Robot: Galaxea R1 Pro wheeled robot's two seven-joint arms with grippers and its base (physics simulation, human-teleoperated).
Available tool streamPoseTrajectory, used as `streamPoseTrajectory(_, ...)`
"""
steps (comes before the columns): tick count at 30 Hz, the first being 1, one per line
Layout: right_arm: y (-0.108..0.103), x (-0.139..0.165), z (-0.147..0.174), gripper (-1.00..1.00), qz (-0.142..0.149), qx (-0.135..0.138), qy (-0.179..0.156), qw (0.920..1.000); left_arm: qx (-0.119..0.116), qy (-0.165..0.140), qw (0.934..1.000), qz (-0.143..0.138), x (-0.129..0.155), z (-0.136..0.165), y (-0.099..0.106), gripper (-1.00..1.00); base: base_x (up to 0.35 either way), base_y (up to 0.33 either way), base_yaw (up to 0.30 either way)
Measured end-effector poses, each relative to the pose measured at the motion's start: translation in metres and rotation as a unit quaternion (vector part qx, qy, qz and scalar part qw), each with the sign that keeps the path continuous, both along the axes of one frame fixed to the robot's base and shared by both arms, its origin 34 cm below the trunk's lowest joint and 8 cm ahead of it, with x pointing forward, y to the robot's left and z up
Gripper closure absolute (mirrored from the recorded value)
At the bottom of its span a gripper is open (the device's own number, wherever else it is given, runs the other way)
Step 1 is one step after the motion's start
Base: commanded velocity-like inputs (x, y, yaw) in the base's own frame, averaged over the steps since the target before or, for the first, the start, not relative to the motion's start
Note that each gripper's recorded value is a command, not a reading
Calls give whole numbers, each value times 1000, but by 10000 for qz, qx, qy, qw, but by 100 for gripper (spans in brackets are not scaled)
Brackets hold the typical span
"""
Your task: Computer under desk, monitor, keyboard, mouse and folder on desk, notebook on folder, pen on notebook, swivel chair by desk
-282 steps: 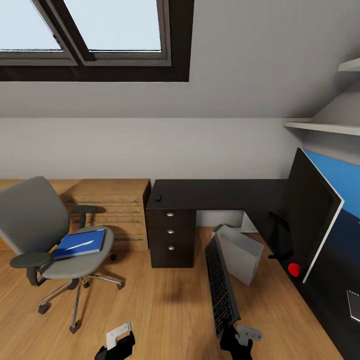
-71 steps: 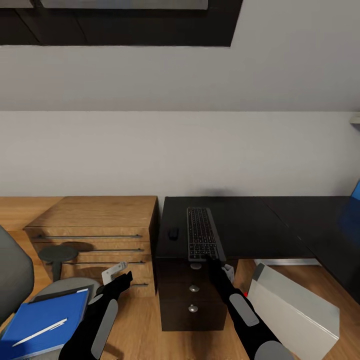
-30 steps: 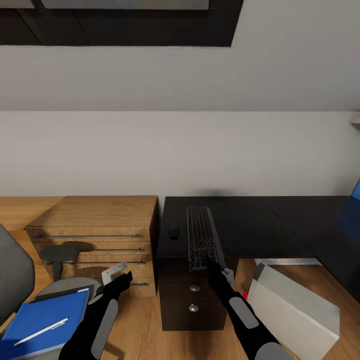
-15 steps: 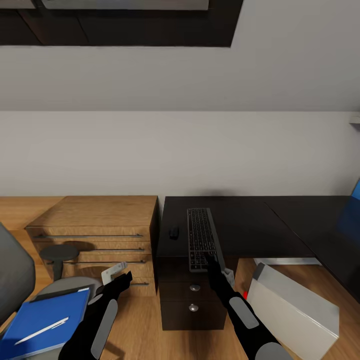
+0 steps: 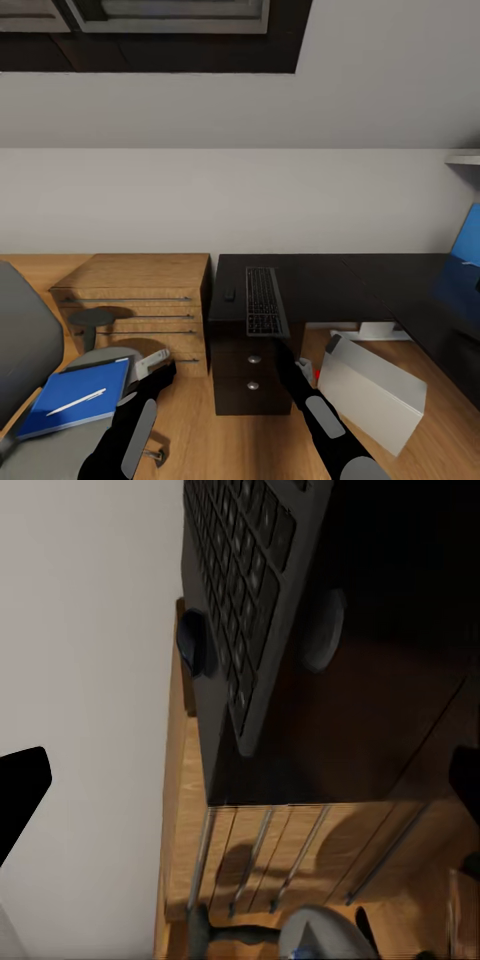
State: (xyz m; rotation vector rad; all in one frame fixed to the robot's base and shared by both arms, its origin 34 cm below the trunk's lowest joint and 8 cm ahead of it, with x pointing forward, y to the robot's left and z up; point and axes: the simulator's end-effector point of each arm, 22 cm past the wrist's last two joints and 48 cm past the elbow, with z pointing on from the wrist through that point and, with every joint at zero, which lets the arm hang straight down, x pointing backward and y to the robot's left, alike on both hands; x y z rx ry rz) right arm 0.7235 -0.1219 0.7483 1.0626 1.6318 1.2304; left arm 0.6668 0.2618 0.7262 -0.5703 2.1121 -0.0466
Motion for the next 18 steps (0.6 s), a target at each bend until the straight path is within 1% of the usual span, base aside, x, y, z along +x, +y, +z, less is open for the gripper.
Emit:
streamPoseTrajectory(6,-3,0,-1,-100,-60,-46,-7,10000,2,8,10000,-5,0,-1,0,-100,-303,-186,0)
streamPoseTrajectory(11,-10,-1,-9,-100,-226,-168,45,9996,-2,34,10000,-40,-1,-2,-4,-100,-260,-208,0)
streamPoseTrajectory(17,-22,-3,-18,-100,-469,-360,80,9982,1,77,9999,-108,-2,-5,-10,-100,-98,-83,0)
streamPoseTrajectory(18,-25,-5,-22,-100,-524,-460,103,9975,3,110,9999,-122,-3,-8,-11,-100,-32,-27,0)
